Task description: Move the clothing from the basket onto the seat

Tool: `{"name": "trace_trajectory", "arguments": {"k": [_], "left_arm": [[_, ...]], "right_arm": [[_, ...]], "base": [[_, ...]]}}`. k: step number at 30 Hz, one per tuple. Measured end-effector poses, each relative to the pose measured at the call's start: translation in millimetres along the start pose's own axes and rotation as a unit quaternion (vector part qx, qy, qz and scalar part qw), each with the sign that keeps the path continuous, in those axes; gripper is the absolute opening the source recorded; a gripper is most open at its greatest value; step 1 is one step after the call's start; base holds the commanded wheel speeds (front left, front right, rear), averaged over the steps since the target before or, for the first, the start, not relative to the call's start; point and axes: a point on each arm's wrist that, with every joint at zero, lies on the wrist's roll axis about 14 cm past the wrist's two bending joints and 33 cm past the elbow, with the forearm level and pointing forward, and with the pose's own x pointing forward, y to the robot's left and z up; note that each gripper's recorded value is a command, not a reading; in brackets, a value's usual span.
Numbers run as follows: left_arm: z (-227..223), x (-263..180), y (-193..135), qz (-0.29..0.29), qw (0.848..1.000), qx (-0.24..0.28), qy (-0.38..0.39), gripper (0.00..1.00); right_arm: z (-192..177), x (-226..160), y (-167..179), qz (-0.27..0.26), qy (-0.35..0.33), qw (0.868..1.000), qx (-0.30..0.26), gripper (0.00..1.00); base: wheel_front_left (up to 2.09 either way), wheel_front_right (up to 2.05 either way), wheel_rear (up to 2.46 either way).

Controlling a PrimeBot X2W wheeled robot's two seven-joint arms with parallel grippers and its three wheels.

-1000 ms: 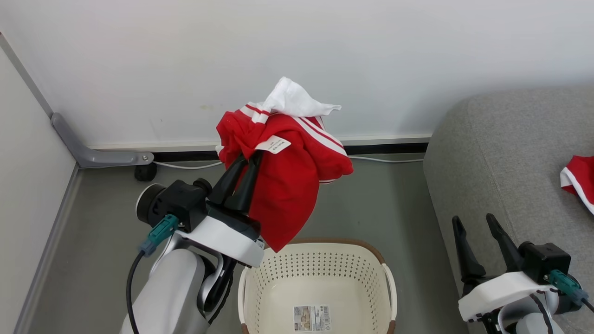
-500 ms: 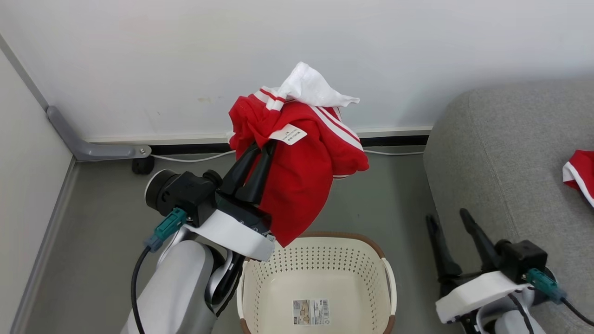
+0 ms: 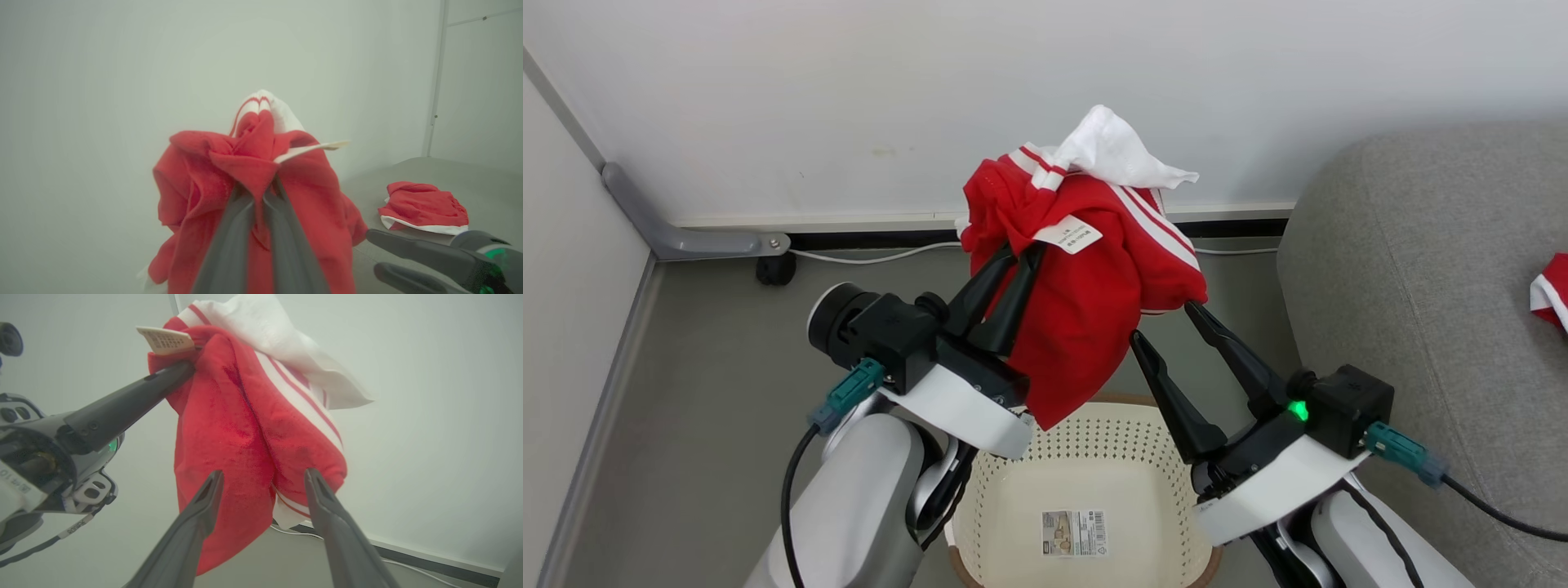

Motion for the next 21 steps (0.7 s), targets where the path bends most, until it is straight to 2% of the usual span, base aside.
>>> {"name": "trace_trajectory", "arguments": {"k": [17,18,19,20,21], "left_arm": [[-11.3,-10.6,-13.7,-0.020,0.999,-0.012,0.024,0.00],[-11.9,-11.6,-13.8,-0.019,0.999,-0.012,0.025,0.00],[-12.5,-12.5,-13.9,-0.019,0.999,-0.012,0.027,0.00],[-12.8,-13.2,-13.7,-0.018,0.999,-0.012,0.028,0.00],[-13.4,-13.9,-13.1,-0.017,0.999,-0.013,0.029,0.00]], "right_arm": [[-20.0,49.5,35.3,0.079,0.036,0.996,0.010,1.00],[-20.0,51.5,37.6,0.082,0.036,0.996,0.012,0.83],[-19.8,53.2,39.3,0.084,0.036,0.996,0.014,0.35],[-19.9,54.3,40.4,0.085,0.036,0.996,0.015,0.00],[-20.7,54.6,40.8,0.085,0.037,0.996,0.017,0.00]], "base": [[0.00,0.00,0.00],[0.00,0.00,0.00],[0.00,0.00,0.00],[0.00,0.00,0.00],[0.00,0.00,0.00]]}}
